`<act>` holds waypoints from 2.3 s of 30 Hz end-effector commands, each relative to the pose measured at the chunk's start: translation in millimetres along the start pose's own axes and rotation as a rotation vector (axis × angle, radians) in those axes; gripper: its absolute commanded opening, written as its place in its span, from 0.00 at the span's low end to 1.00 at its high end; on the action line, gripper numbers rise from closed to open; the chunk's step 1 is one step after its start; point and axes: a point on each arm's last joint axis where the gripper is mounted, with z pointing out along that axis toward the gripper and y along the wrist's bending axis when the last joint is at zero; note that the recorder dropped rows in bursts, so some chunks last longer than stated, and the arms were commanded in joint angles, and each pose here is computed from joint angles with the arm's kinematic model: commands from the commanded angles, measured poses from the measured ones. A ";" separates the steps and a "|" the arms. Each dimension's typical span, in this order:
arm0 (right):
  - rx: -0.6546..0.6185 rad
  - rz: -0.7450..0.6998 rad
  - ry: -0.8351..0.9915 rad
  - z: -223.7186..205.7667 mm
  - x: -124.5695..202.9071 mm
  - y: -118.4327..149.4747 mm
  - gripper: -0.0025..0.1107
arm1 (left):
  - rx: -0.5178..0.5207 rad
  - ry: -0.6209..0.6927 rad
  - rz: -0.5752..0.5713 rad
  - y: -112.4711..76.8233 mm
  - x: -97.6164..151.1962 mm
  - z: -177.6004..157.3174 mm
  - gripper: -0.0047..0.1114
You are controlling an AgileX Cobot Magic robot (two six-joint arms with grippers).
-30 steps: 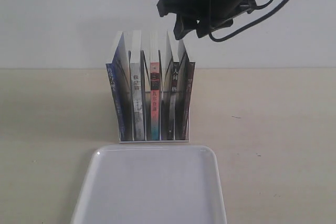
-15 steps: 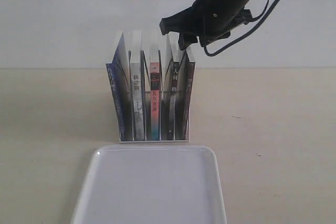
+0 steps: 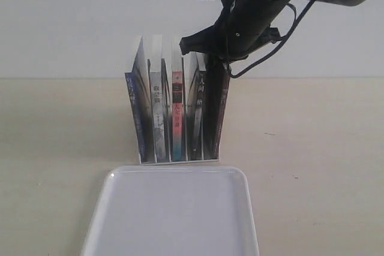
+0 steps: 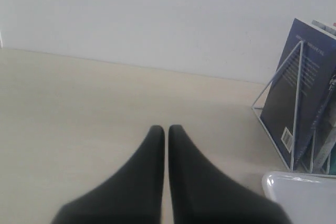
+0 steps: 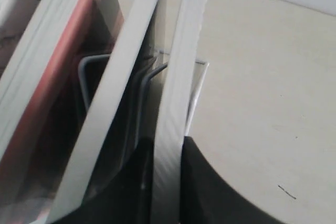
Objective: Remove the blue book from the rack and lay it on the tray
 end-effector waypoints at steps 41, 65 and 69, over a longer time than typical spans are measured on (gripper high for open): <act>-0.007 0.131 -0.066 -20.6 -9.0 1.5 0.20 | -0.001 -0.008 -0.020 -0.2 -1.7 0.0 0.08; -0.123 -0.104 -0.277 -113.3 -22.6 89.0 0.38 | -0.001 -0.008 -0.020 -0.2 -1.7 0.0 0.08; -0.007 -0.091 -0.246 -95.8 -24.0 85.0 0.38 | -0.001 -0.008 -0.020 -0.2 -1.7 0.0 0.08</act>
